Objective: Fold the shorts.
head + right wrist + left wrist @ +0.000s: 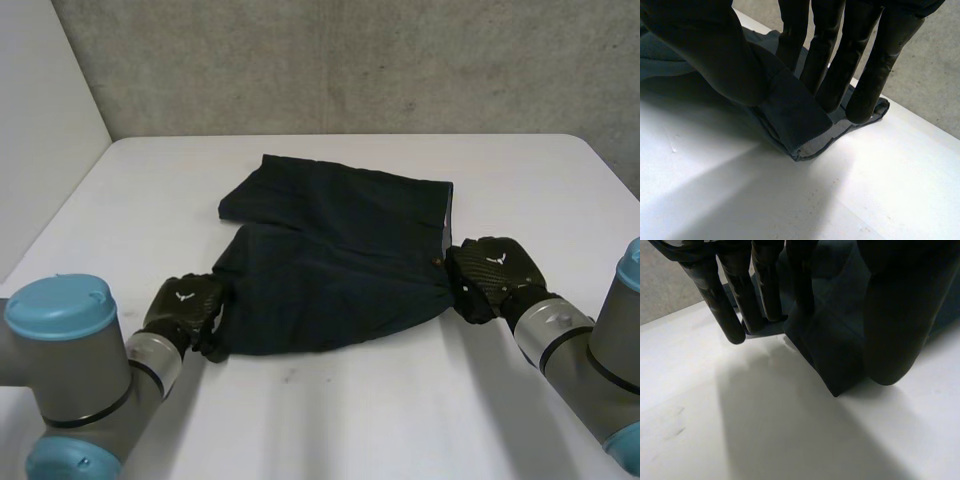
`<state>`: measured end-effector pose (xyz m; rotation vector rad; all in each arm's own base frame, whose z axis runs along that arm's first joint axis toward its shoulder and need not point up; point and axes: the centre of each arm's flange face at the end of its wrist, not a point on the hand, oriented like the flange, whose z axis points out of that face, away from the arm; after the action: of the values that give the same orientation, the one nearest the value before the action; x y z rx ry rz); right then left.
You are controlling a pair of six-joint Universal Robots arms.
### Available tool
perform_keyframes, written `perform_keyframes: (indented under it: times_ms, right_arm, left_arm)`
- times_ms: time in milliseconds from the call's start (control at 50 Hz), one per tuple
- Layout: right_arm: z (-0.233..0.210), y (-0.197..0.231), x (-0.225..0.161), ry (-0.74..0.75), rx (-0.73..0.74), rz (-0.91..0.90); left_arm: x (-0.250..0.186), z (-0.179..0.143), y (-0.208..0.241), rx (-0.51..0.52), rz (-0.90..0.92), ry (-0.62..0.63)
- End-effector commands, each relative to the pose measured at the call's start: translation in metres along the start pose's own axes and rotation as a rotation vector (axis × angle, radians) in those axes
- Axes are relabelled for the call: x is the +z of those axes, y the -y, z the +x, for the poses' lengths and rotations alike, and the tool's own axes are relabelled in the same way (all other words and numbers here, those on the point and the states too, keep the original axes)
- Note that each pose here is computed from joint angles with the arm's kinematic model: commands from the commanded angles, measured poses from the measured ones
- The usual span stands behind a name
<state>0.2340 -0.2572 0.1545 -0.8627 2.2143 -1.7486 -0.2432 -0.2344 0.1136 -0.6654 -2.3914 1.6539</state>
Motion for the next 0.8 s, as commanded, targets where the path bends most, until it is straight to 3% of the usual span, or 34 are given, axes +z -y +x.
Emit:
perform_keyframes:
  times_ms: [20, 480, 580, 720, 800]
  right_arm:
    - [-0.002, 0.000, 0.000, 0.004, -0.002, 0.003]
    - [-0.004, 0.003, -0.001, 0.014, -0.035, 0.009]
    - [-0.001, 0.024, -0.011, -0.005, -0.145, 0.049]
    - [0.005, 0.082, -0.061, -0.026, -0.406, 0.054]
    - [0.007, 0.106, -0.085, -0.048, -0.436, 0.083]
  left_arm:
    - [0.007, 0.004, -0.005, 0.006, -0.006, -0.009]
    - [0.000, -0.002, 0.027, 0.010, 0.133, 0.022]
    - [-0.044, -0.006, 0.054, 0.135, 0.129, 0.058]
    - [-0.109, -0.008, 0.096, 0.327, 0.228, 0.132]
    - [-0.137, -0.008, 0.116, 0.390, 0.325, 0.163]
